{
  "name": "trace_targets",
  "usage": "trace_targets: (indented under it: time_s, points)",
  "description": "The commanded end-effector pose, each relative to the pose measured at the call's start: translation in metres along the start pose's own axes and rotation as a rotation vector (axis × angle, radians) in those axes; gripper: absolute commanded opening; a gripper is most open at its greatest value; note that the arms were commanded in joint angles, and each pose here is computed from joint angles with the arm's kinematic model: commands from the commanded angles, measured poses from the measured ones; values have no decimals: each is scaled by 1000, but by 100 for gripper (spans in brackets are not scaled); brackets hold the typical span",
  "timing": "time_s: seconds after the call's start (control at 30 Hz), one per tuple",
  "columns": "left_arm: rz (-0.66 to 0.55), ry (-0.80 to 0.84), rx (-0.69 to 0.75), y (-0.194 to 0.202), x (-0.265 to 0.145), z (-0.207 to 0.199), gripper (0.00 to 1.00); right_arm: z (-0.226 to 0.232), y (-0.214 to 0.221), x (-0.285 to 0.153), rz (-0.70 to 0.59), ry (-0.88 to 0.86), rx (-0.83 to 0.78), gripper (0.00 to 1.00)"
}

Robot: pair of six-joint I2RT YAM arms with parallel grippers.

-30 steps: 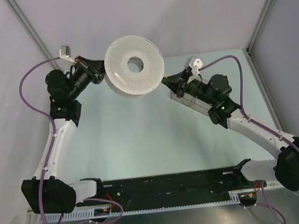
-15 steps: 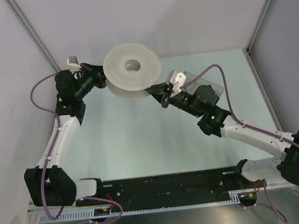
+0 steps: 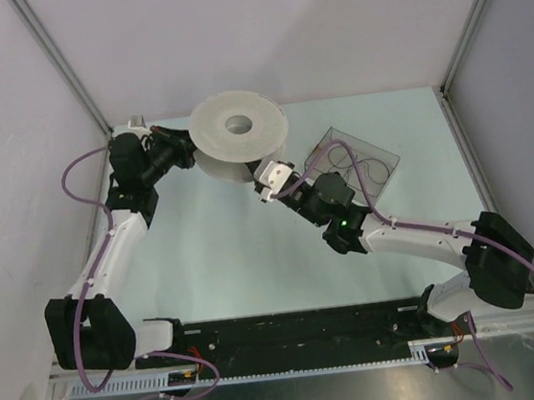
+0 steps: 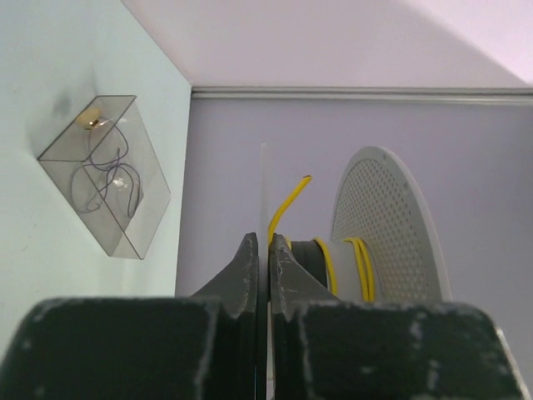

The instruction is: Wrap the cables

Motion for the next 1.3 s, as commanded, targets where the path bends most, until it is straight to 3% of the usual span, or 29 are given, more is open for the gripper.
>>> trace_targets:
  time_s: [0.0,0.2,0.5,1.27]
  points:
    - [-89,68,38,6,-9,-20,0,12,-26,12,-136,5,-103,0]
    - [-111,64,98,20,-12,-14,0,15,-8,16,-85,27,-213,0]
    - [-133,57,152,31,-12,-10,0,33,12,21,-51,-124,-371,0]
    - [-101,84,211,50,-19,-15,0,47,32,29,-84,-257,-683,0]
Point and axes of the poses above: each gripper's point midway between its finger pads, its own x axis out along the fingers, its own z axis along the line the jaws close on, y = z × x, the point moved 9 cm from there along -x, back along the fingers, and after that the axes turned 11 degrees about x, right-handed, at the moved point
